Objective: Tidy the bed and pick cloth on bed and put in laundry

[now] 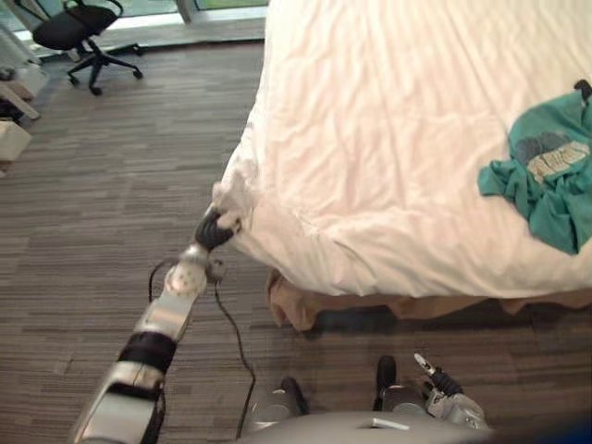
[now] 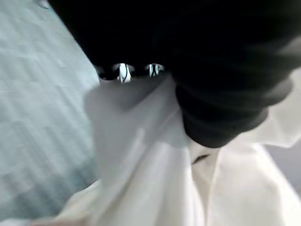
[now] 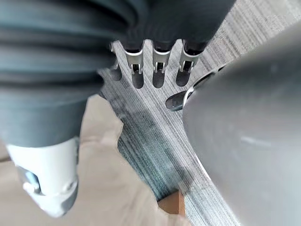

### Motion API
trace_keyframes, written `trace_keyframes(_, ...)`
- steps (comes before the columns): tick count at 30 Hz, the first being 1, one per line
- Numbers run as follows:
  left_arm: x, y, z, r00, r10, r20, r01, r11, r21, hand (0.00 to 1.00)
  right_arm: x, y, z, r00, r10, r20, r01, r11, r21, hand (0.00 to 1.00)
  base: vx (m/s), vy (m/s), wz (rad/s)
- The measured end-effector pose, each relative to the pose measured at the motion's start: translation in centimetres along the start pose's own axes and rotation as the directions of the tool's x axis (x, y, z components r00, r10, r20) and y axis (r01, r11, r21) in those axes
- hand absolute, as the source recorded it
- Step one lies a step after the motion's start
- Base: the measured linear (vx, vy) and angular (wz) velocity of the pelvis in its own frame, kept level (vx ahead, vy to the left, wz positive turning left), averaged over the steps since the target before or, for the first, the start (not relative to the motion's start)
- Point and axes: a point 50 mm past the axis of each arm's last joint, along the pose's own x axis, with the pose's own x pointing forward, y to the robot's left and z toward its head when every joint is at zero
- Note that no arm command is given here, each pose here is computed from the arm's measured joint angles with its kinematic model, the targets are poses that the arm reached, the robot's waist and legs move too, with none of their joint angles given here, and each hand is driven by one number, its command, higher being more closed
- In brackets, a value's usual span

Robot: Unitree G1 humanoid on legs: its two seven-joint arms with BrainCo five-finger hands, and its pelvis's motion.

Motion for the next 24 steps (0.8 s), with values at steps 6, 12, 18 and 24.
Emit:
trace_keyframes(6,-4.1,-3.1,-4.2,0.982,0.071,-0.176,-0.088,0.992,-0.089,0.0,-0.2,-1.2,-1.5,0.997,-0.03,-0.07,0.031,0.999,0.009,0.0,-0.01,-0.007,0.13)
trace_keyframes(12,-6.8,-5.1,-8.5,0.903,0.122,-0.412,-0.179,0.978,-0.104,0.0,-0.3,-1.4,-2.2,0.995,-0.011,-0.101,0.012,1.0,0.011,0.0,-0.01,-0.007,0.09)
trace_keyframes(18,-15.1,-7.0,-15.2,0.608,0.135,-0.783,-0.236,0.972,-0.015,0.0,-0.5,-1.8,-2.8,0.993,-0.001,-0.118,0.0,1.0,-0.004,0.0,0.01,-0.004,0.02)
trace_keyframes(24,-18.1,-7.2,-16.5,0.528,0.121,-0.841,-0.186,0.982,0.025,0.0,-0.6,-2.1,-3.2,0.991,0.01,-0.134,-0.012,1.0,-0.012,0.0,-0.04,-0.014,0.1)
